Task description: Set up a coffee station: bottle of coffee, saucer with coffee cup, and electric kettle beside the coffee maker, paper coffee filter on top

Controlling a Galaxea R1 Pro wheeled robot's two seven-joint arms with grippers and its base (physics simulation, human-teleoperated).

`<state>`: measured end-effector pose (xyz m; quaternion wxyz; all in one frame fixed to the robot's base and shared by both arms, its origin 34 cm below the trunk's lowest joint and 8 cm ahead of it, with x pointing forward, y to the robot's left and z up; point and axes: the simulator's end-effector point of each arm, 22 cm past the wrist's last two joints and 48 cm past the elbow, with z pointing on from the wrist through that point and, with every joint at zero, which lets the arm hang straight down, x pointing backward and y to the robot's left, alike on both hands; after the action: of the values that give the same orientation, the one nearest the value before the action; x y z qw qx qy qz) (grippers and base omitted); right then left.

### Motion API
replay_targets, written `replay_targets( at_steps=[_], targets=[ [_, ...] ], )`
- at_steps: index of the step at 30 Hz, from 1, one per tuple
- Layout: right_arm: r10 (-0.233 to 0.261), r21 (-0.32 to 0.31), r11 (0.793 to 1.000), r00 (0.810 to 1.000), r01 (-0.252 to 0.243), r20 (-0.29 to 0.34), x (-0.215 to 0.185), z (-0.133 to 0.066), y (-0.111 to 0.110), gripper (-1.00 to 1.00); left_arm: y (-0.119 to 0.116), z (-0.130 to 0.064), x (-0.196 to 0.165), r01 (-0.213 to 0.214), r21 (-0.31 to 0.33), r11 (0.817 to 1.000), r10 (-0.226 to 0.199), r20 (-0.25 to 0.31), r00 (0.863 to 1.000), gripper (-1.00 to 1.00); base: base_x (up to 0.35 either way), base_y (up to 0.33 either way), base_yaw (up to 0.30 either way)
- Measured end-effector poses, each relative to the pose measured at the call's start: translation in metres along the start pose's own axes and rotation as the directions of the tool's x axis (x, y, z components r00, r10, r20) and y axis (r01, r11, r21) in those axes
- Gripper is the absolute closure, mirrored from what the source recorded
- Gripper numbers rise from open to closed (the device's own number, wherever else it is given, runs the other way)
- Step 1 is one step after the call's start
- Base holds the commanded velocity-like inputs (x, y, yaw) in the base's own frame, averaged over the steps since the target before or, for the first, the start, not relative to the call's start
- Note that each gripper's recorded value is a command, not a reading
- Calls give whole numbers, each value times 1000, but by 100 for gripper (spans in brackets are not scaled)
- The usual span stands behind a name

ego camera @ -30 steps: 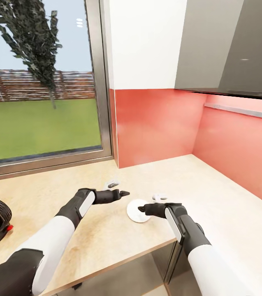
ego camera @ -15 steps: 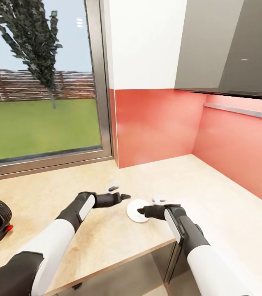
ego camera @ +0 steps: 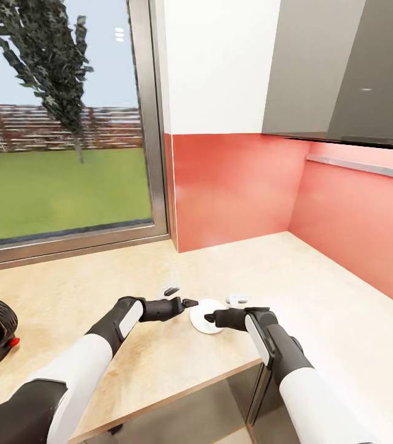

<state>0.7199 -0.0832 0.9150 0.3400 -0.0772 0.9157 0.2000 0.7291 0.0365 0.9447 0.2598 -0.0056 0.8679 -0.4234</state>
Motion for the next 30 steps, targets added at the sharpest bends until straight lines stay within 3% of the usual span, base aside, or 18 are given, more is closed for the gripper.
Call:
replay_targets(
  at_steps=[7, 30],
  targets=[
    [2, -14, 1000, 1000, -2, -3, 1, 2, 9, -100, -10, 0, 1, 0, 48, 999, 0, -1, 1000, -100, 0, 0, 0],
    [8, -38, 999, 1000, -8, -8, 3, 6, 25, -100, -12, -1, 0, 3, 58, 998, -3, 0, 1000, -100, 0, 0, 0]
  ],
)
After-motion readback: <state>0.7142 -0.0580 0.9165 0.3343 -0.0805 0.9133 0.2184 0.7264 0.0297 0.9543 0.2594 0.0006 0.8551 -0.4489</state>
